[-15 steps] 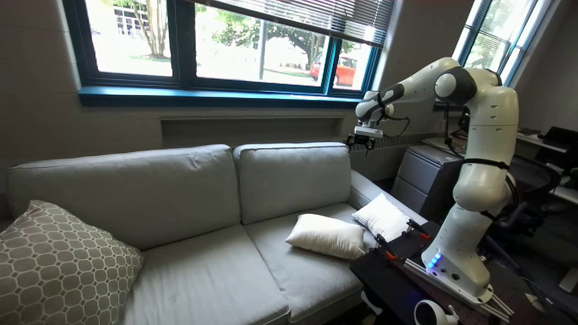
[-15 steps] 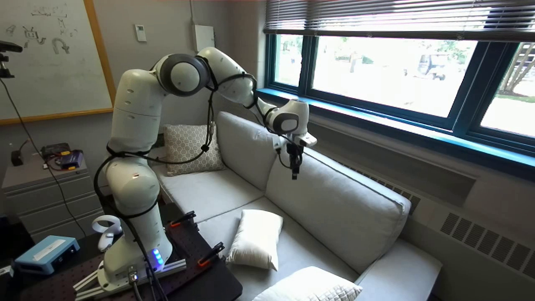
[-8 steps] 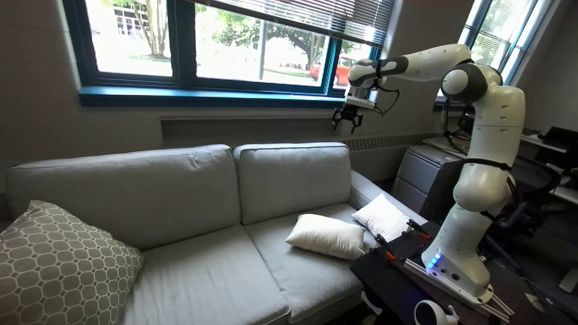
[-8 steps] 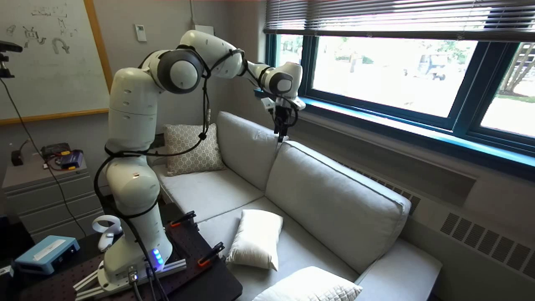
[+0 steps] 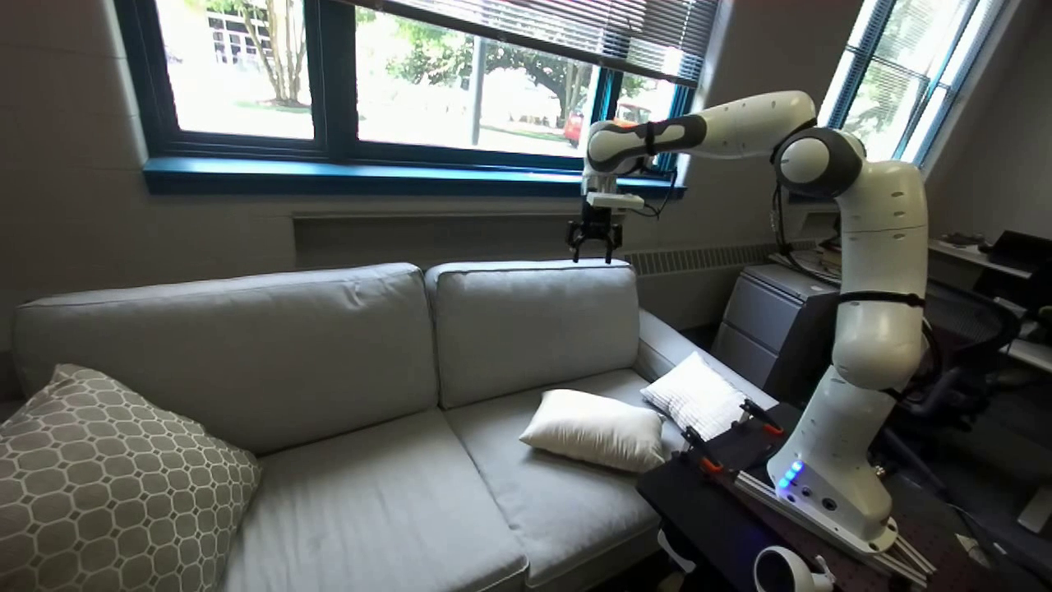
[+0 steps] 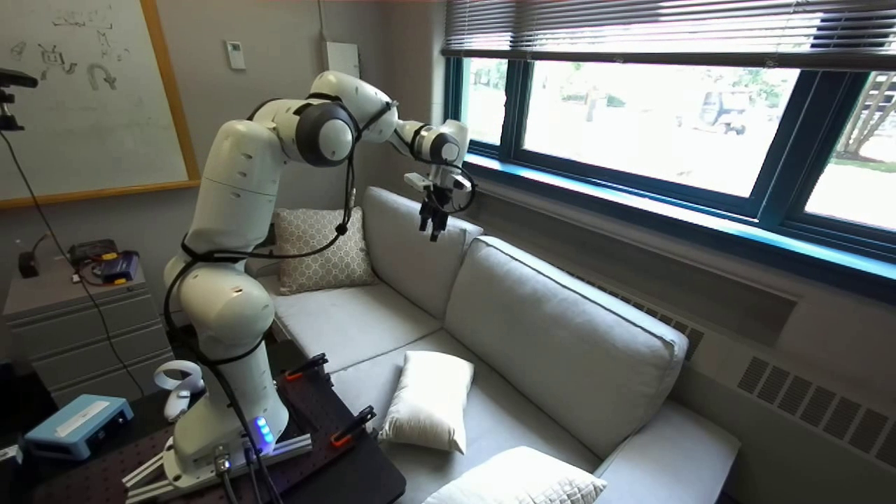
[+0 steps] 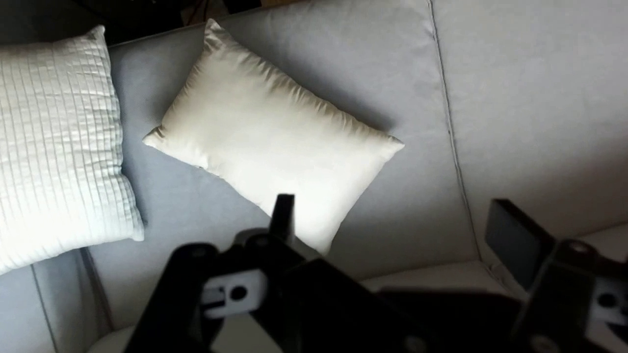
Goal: Put the pillows upright against the arm rest
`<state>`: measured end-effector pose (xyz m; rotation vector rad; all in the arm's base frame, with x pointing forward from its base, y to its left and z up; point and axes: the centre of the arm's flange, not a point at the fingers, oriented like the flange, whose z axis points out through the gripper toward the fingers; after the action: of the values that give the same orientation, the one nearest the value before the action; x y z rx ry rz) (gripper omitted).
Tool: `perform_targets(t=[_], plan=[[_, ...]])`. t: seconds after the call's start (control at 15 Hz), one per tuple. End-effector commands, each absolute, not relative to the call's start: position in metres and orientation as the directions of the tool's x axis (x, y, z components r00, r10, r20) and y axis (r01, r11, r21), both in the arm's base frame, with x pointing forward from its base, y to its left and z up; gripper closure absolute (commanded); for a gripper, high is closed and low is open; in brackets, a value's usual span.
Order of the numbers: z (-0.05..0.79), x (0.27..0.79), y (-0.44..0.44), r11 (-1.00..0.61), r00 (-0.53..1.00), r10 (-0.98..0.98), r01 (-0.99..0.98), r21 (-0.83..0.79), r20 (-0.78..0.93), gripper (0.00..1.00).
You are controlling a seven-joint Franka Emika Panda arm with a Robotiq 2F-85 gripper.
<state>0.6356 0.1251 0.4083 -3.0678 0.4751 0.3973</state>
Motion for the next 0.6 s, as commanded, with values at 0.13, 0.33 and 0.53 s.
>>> perform_targets(t=[0.13,0.33,0.53], plan=[[0.344,0.633,0.171,-0.973,0.923,-0.228,-0.207,0.098,-0.309,0.0],[0.321,0.633,0.181,-0.976,0.921,-0.215,-0.189,0.11,-0.325,0.0],[0.343,0.635,0.16,-0.966,0.924,-0.255,-0.232,0.113,-0.284,0.0]])
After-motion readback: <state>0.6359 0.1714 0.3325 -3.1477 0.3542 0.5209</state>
